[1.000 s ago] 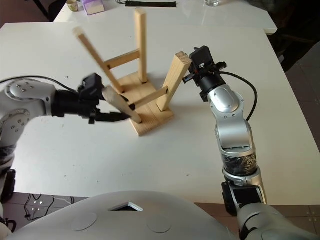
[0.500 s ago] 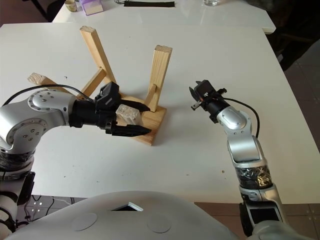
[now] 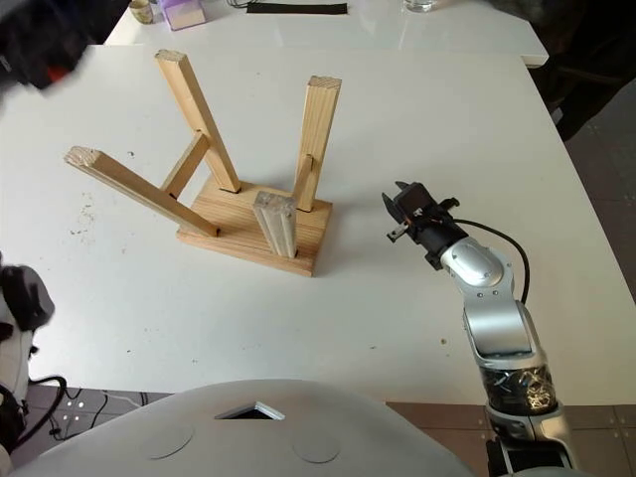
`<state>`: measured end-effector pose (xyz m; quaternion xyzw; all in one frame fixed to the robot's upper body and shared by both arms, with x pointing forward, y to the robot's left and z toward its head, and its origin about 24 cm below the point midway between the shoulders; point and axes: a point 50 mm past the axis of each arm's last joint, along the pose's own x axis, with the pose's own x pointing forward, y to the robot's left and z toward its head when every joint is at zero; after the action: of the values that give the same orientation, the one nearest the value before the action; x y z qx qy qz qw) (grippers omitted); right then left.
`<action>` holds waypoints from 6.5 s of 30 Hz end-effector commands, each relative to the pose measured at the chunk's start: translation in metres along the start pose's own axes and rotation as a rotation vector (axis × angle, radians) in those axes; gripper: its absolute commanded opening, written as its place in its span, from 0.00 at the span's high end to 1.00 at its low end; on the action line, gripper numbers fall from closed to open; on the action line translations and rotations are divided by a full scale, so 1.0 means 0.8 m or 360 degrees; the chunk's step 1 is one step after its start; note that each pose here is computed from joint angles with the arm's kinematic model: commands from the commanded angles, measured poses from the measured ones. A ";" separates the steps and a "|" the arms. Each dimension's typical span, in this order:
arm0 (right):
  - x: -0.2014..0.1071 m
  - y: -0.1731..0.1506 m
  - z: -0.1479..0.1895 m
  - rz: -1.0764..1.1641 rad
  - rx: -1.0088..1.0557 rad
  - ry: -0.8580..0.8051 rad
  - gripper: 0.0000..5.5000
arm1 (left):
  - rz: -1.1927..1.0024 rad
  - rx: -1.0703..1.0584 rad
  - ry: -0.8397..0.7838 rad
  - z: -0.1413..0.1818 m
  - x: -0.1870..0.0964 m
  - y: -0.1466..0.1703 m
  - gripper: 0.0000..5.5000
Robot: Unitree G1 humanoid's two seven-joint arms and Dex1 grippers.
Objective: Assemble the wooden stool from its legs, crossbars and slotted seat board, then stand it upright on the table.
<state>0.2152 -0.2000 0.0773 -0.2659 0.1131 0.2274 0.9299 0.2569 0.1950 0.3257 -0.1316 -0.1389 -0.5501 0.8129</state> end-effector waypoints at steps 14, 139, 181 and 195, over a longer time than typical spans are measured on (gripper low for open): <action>-0.044 0.024 -0.007 0.0313 -0.0193 0.0052 0.83 | 0.0663 0.0985 0.1779 -0.244 -0.236 0.078 0.48; -0.058 0.067 -0.037 0.1401 0.0196 0.0043 0.55 | -0.0459 0.0208 0.1590 -0.329 -0.203 -0.051 0.32; -0.084 0.065 -0.012 0.1351 0.0454 -0.0015 0.75 | -0.0571 0.0118 0.1479 -0.278 -0.185 -0.054 0.76; -0.135 0.008 0.110 0.1658 0.1473 -0.0388 0.75 | -0.0474 -0.0447 0.1256 -0.146 -0.100 -0.062 0.76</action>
<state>0.1341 -0.2067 0.1238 0.0566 0.2495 0.5345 0.8055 0.1802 0.2306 0.1143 0.0358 0.3063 -0.6533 0.6914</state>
